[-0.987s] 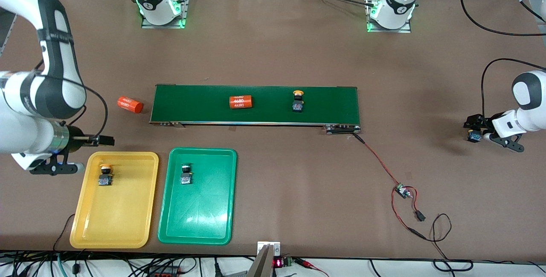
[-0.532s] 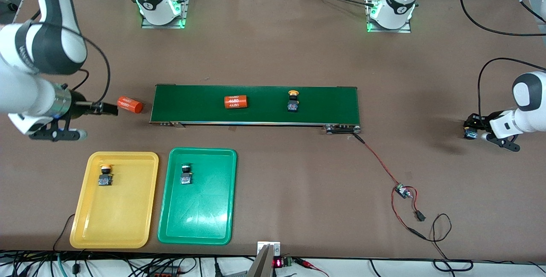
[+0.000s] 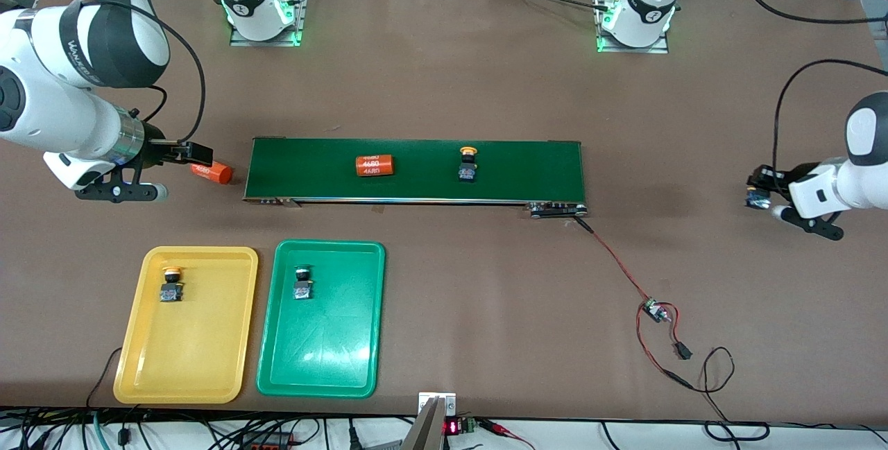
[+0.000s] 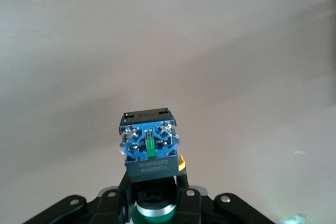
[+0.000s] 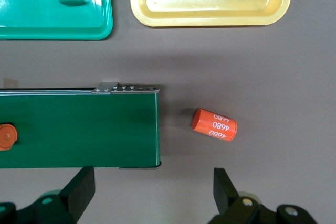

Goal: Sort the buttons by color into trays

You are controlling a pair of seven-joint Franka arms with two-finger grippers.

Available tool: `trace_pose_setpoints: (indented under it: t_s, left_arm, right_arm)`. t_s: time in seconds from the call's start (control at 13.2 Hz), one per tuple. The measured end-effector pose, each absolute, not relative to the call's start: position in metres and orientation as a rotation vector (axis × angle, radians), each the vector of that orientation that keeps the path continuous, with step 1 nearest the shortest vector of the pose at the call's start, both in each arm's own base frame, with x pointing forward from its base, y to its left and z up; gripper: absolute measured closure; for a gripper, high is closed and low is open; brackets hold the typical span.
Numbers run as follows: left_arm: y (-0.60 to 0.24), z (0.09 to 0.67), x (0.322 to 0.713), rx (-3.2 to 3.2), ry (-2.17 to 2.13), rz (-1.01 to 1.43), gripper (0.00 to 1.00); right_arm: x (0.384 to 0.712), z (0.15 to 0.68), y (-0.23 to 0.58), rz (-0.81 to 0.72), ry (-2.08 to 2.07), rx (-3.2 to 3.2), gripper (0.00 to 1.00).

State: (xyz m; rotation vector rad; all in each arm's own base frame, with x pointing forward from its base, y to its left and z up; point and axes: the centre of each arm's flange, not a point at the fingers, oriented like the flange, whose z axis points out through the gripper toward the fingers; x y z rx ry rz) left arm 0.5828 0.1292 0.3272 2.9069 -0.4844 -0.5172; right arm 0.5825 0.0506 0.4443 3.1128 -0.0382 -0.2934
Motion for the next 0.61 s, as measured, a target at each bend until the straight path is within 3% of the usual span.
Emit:
trace_pose_setpoints:
  t_s: [0.3,0.61]
  left_arm:
    - [-0.008,0.355,0.588,2.876,-0.450,-0.517,0.67]
    - [-0.131,0.347,0.583,2.947,-0.467,-0.368,0.67]
  right_arm:
    - [0.583,0.445,0.049,-0.290,-0.042,3.113,0.00]
    - [0.582,0.444,0.049,-0.294,-0.043,3.113,0.00]
